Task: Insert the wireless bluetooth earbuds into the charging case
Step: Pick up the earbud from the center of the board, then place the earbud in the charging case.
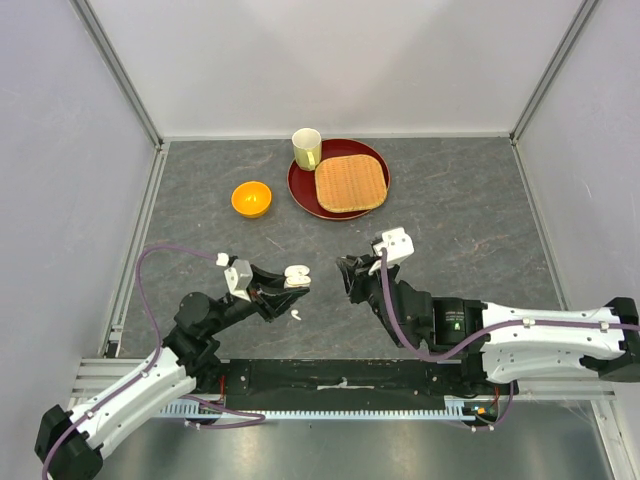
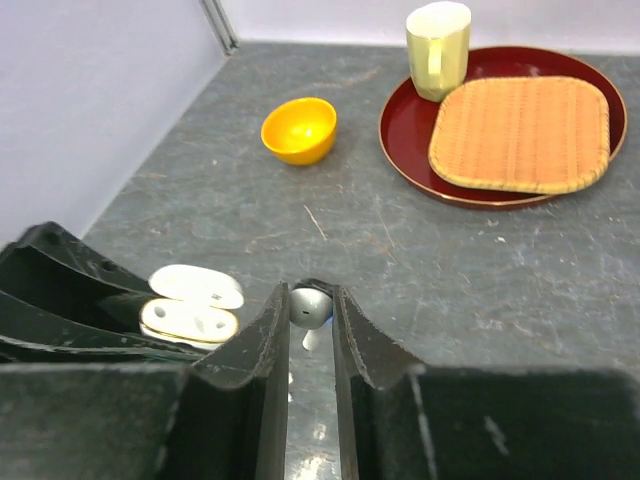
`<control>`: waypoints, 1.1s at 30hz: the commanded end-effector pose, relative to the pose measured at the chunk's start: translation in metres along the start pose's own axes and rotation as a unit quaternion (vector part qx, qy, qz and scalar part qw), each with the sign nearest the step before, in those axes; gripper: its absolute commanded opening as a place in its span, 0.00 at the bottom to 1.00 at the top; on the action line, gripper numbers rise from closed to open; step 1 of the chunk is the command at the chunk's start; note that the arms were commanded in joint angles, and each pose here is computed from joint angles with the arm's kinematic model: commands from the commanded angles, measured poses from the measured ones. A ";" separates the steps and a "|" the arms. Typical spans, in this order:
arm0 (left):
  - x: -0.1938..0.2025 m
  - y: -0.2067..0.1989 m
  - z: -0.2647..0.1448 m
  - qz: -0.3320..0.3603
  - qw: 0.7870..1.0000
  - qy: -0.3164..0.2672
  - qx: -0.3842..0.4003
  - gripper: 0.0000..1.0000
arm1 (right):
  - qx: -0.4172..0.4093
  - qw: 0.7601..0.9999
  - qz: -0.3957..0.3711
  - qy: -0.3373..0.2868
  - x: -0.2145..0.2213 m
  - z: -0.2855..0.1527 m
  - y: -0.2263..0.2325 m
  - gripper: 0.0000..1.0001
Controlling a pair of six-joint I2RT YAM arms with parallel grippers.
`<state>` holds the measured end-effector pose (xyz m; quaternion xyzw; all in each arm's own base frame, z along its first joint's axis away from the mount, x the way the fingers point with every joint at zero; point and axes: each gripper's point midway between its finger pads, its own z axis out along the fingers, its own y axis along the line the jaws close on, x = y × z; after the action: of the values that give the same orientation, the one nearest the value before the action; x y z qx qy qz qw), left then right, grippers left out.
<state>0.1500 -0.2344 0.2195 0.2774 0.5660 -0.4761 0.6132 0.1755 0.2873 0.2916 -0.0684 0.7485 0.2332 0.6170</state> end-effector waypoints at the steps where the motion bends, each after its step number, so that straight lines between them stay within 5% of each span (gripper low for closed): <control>1: -0.031 -0.012 0.006 0.017 0.999 -0.045 0.025 0.02 | -0.005 0.998 0.027 -0.060 -0.040 -0.003 0.018 0.00; 20: -0.045 -0.033 0.005 0.062 0.992 -0.071 0.087 0.02 | -0.157 0.986 -0.003 -0.060 -0.028 -0.007 0.087 0.00; 33: -0.056 -0.037 0.003 0.067 0.990 -0.087 0.091 0.02 | -0.160 0.986 -0.035 -0.041 -0.003 -0.005 0.092 0.00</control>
<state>0.1297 -0.2399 0.2469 0.3176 0.4969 -0.5083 0.6276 0.1401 0.3627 0.3150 -0.1803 0.6813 0.3205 0.6329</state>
